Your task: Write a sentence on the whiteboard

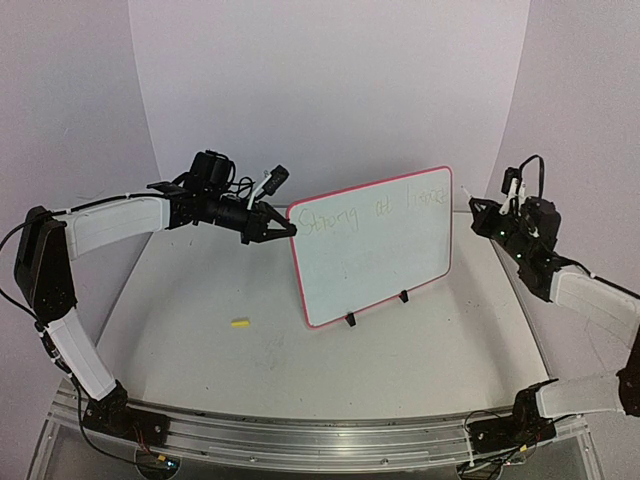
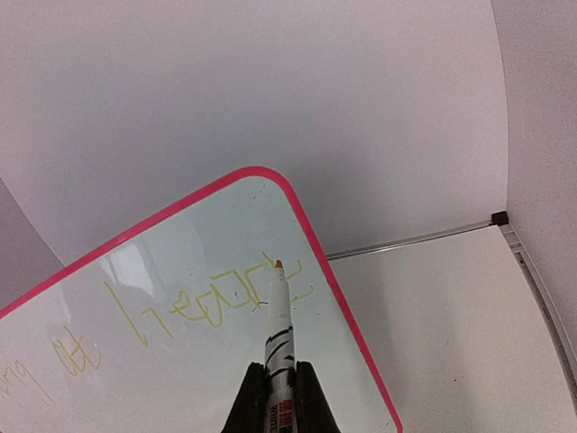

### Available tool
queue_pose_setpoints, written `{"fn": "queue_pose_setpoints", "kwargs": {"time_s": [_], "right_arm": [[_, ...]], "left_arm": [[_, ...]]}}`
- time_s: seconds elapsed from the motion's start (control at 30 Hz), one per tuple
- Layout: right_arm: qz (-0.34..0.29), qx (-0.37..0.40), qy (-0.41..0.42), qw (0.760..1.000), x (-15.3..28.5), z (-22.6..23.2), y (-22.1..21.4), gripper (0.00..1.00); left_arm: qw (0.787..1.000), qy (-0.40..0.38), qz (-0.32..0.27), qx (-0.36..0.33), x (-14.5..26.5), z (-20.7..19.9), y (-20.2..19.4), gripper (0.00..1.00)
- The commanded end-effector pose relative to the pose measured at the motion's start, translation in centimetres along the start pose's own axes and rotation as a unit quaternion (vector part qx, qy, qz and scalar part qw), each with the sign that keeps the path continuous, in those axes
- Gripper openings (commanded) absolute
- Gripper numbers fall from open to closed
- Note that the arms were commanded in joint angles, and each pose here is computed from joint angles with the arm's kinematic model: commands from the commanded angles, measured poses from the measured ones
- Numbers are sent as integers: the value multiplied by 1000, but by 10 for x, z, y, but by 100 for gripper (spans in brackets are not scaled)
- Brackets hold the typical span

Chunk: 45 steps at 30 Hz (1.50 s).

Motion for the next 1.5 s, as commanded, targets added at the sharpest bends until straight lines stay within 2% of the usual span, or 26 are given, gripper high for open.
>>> {"fn": "queue_pose_setpoints", "kwargs": {"time_s": [0.0,0.13,0.33,0.47,0.7,1.0,1.23,1.47], "right_arm": [[14,-9,19,1000,21,6,5,0],[31,-14,66,997,33,17,8,0],[55,-8,180,982,51,45,12,0],[66,-3,284,957,61,74,12,0],[101,17,405,908,57,133,-1,0],[146,43,496,855,31,192,-32,0],[171,43,534,827,4,213,-51,0],[205,36,545,812,-15,221,-76,0]], "left_arm": [[1000,1,20,-9,-8,-5,-9,0],[1000,-1,19,-10,-7,-6,-8,0],[1000,-1,17,-13,-5,-8,-7,0],[1000,-4,16,-15,-4,-10,-6,0],[1000,-13,17,-15,-4,-12,-6,0],[1000,-17,18,-19,-3,-16,-5,0],[999,-18,19,-20,-4,-17,-5,0],[999,-16,19,-22,-3,-17,-5,0]]}}
Point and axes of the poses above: each gripper's point midway between its finger pads, its own x axis back along the fingers, its own z axis along the line the jaws close on, y = z × x, the point moved 8 cm from there along x, back along the fingers, and after that the axes turned 12 degrees about x, right-handed, at the moved point
